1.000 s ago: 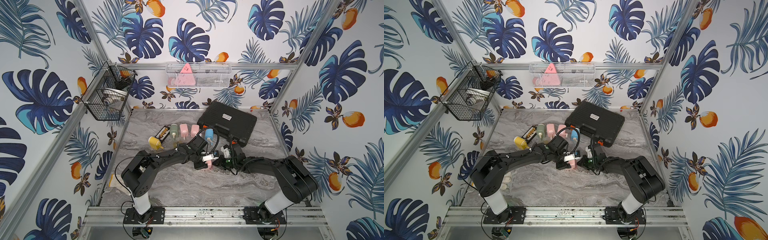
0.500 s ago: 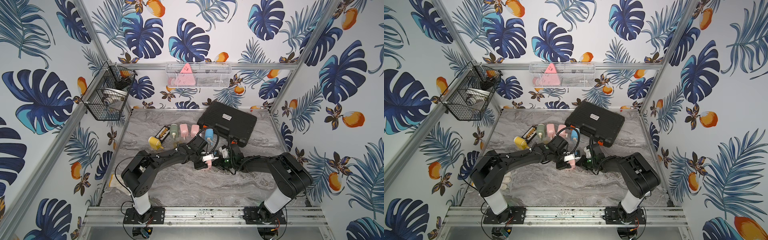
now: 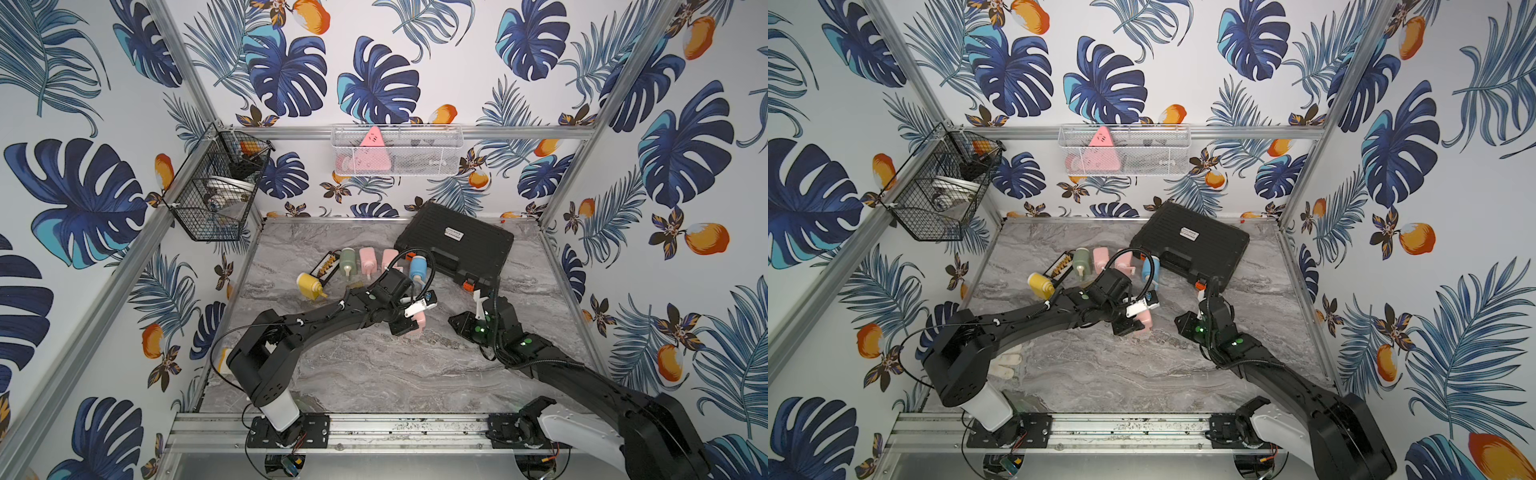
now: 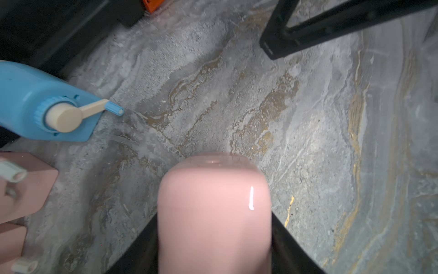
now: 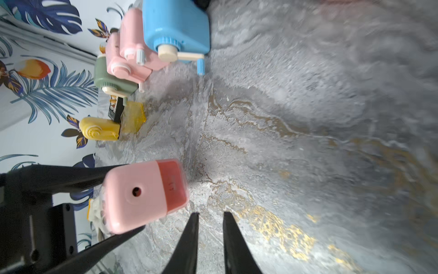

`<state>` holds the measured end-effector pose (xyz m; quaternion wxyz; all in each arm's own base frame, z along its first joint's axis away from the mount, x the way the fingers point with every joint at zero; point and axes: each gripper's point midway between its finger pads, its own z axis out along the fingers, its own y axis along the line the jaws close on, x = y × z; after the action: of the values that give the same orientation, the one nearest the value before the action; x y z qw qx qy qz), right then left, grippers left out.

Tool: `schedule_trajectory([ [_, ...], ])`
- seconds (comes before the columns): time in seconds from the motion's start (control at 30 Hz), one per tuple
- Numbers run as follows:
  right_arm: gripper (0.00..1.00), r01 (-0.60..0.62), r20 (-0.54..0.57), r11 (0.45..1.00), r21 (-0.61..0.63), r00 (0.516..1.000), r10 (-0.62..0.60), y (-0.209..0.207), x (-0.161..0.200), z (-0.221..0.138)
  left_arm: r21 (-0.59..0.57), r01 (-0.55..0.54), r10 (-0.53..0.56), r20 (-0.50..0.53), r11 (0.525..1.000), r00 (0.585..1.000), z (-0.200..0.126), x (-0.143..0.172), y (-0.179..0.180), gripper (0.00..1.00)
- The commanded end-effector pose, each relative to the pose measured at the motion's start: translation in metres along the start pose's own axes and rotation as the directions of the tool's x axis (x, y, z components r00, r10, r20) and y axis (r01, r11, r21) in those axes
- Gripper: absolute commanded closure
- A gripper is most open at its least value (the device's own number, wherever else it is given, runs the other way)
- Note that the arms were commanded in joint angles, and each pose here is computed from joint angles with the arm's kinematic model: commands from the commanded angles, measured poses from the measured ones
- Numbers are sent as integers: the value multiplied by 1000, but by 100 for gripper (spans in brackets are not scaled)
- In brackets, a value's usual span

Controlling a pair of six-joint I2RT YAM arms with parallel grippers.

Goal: Put the tray back into the pencil sharpener
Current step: Close the container of the pencil sharpener.

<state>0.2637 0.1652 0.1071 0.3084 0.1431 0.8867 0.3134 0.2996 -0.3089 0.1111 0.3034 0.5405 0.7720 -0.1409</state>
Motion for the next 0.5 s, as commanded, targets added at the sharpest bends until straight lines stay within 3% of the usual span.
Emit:
schedule_trajectory([
  [0.0, 77, -13, 53, 992, 127, 999, 6, -28, -2, -17, -31, 93, -89, 122, 995, 989, -11, -35, 4, 100],
  [0.2, 75, 3, 109, 988, 153, 994, -20, -32, -9, -40, -97, 208, -188, 184, 973, 965, -19, -70, 8, 100],
  [0.47, 74, 5, 132, 983, 184, 991, -30, -39, -10, -54, -168, 398, -381, 124, 902, 916, -11, -101, 19, 100],
])
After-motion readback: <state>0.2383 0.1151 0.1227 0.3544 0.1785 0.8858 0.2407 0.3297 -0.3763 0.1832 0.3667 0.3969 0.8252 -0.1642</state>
